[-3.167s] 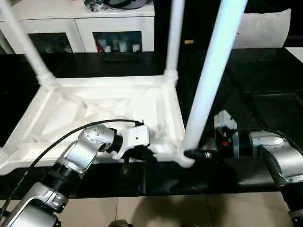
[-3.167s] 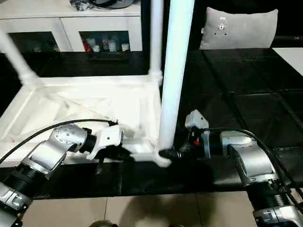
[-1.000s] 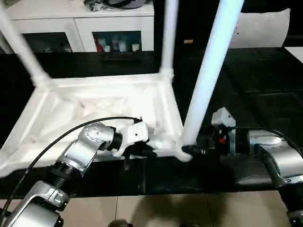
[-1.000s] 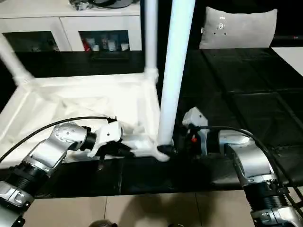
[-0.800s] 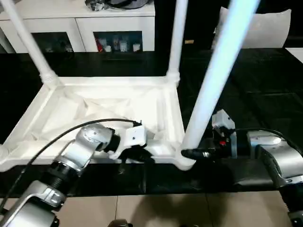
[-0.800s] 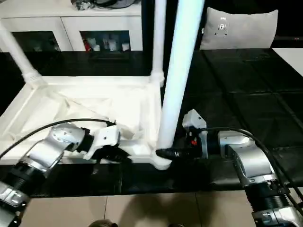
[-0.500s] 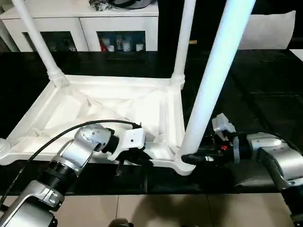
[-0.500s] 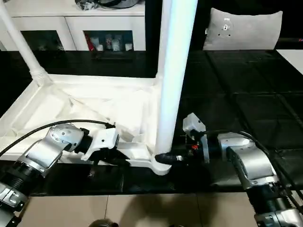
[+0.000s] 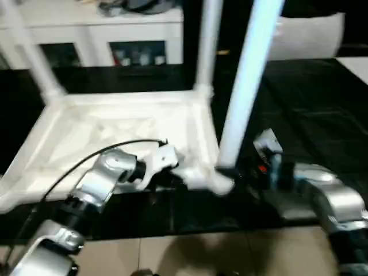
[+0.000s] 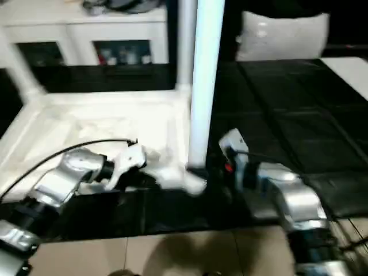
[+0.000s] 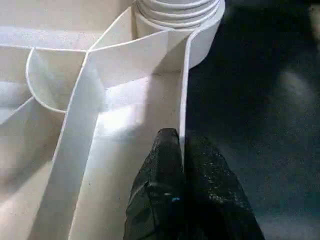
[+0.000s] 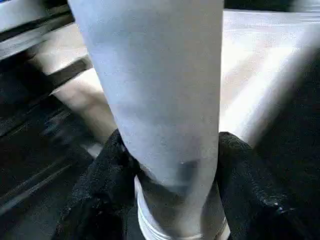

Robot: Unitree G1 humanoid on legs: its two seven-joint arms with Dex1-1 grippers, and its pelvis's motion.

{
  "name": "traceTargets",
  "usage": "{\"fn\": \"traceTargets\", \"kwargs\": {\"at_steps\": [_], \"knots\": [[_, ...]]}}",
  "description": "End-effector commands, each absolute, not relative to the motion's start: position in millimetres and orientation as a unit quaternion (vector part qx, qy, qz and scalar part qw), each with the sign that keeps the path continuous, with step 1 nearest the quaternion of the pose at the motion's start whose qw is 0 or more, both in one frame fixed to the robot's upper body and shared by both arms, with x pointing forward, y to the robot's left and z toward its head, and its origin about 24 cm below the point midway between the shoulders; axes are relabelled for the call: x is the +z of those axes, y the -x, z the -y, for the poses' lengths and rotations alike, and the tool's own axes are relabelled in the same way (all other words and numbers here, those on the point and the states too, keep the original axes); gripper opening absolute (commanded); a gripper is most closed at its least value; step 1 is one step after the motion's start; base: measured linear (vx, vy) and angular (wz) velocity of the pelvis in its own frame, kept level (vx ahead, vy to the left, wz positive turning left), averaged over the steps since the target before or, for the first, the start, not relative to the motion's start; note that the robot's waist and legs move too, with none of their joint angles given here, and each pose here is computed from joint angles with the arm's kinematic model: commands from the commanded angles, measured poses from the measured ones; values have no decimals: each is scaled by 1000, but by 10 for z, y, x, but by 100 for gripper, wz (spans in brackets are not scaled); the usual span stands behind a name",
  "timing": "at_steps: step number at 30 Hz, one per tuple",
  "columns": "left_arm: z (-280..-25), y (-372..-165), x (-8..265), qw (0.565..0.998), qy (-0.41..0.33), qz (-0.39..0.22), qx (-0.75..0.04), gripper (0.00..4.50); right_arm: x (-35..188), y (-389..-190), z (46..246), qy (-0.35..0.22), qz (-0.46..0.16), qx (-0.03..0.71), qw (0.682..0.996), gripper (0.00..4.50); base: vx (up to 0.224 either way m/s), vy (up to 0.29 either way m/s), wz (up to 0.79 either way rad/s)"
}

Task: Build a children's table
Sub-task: Rotate leg to tighten

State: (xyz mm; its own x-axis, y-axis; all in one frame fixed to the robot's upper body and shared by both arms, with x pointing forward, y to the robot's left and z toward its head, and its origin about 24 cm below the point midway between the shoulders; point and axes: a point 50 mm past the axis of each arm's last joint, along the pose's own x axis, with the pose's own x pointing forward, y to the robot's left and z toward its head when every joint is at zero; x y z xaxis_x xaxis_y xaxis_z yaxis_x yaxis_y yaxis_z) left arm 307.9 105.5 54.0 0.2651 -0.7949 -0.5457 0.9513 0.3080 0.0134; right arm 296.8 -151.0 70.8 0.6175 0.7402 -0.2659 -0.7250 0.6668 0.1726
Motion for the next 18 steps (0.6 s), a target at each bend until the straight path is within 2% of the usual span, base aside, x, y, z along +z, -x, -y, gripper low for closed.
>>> {"fn": "traceTargets", "kwargs": {"at_steps": [1, 5, 7, 8, 9, 10, 13, 15, 17, 18], "knots": [[-734, -3130, 658, 808, -145, -191, -538, 0, 614, -3044, 1230, -35, -187, 365, 911, 200, 0, 0, 0], [-582, -3232, 671, 853, -131, -185, -470, 0, 579, -3123, 1121, -23, -184, 304, 934, 200, 0, 0, 0], [-540, -3241, 685, 857, -128, -178, -466, 0, 588, -3124, 1094, -26, -173, 312, 934, 265, 0, 0, 0], [-468, -3234, 713, 859, -129, -165, -467, 0, 638, -3131, 1060, -50, -141, 317, 937, 265, 0, 0, 0], [-465, -3233, 714, 859, -129, -165, -467, 0, 641, -3132, 1059, -51, -139, 317, 937, 271, 0, 0, 0], [-462, -3227, 714, 857, -131, -165, -470, 0, 646, -3132, 1065, -63, -139, 314, 937, 271, 0, 0, 0], [-480, -3217, 712, 852, -146, -163, -476, 0, 665, -3122, 1084, -62, -131, 324, 935, 310, 0, 0, 0], [-565, -3216, 687, 845, -169, -164, -481, 0, 672, -3104, 1164, -54, -125, 331, 934, 318, 0, 0, 0], [-627, -3202, 672, 833, -189, -154, -497, 0, 668, -3106, 1270, -51, -125, 326, 936, 356, 0, 0, 0], [-643, -3194, 667, 828, -195, -151, -503, 0, 668, -3107, 1303, -51, -124, 324, 936, 359, 0, 0, 0]]}}
